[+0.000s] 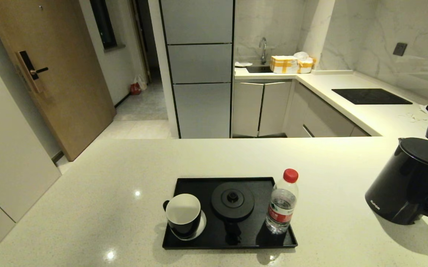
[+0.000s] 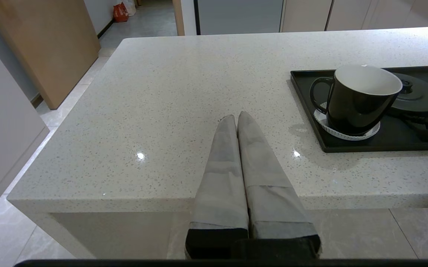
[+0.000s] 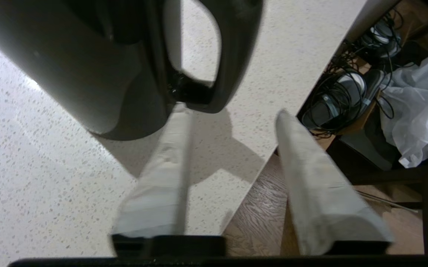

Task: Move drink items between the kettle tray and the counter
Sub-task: Return the kettle to its original position

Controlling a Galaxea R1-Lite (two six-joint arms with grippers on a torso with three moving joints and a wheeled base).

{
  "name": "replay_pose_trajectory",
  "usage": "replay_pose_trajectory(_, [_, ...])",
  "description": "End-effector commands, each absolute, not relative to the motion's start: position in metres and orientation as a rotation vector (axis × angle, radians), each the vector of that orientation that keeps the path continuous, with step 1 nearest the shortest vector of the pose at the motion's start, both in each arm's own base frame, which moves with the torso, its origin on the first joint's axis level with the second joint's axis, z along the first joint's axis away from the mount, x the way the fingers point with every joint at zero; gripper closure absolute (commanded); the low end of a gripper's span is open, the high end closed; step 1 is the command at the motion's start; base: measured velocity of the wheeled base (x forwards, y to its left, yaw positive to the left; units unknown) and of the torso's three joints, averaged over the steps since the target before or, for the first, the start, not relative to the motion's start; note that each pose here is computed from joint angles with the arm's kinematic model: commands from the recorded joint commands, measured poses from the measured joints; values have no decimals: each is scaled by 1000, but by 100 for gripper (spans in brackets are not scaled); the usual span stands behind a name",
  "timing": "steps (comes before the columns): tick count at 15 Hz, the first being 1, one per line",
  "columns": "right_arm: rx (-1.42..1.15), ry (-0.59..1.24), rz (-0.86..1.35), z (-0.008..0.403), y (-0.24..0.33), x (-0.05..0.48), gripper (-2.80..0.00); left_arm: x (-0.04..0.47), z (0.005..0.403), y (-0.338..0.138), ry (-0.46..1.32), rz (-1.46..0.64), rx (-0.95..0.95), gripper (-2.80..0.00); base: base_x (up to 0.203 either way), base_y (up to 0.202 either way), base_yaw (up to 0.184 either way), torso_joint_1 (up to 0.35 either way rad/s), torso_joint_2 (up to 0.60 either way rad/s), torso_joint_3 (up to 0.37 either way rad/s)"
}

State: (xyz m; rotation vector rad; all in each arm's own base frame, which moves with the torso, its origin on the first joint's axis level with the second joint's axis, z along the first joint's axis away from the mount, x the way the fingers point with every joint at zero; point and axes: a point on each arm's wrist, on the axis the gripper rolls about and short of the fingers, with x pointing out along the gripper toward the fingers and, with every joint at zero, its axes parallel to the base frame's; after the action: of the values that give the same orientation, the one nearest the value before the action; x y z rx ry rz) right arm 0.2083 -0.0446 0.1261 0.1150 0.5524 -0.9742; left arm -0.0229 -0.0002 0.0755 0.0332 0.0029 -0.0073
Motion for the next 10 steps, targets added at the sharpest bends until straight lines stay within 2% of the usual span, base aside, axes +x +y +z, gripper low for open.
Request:
replay_pose_trajectory(1, [98, 586, -972, 114, -43, 216, -280, -23, 75, 0, 2, -6, 34, 0, 0, 0, 0, 0, 0, 0])
replay_pose_trajectory(10, [92, 510, -1050, 101, -46, 220, -280, -23, 75, 0, 3, -8, 34, 0, 0, 0, 0, 0, 0, 0])
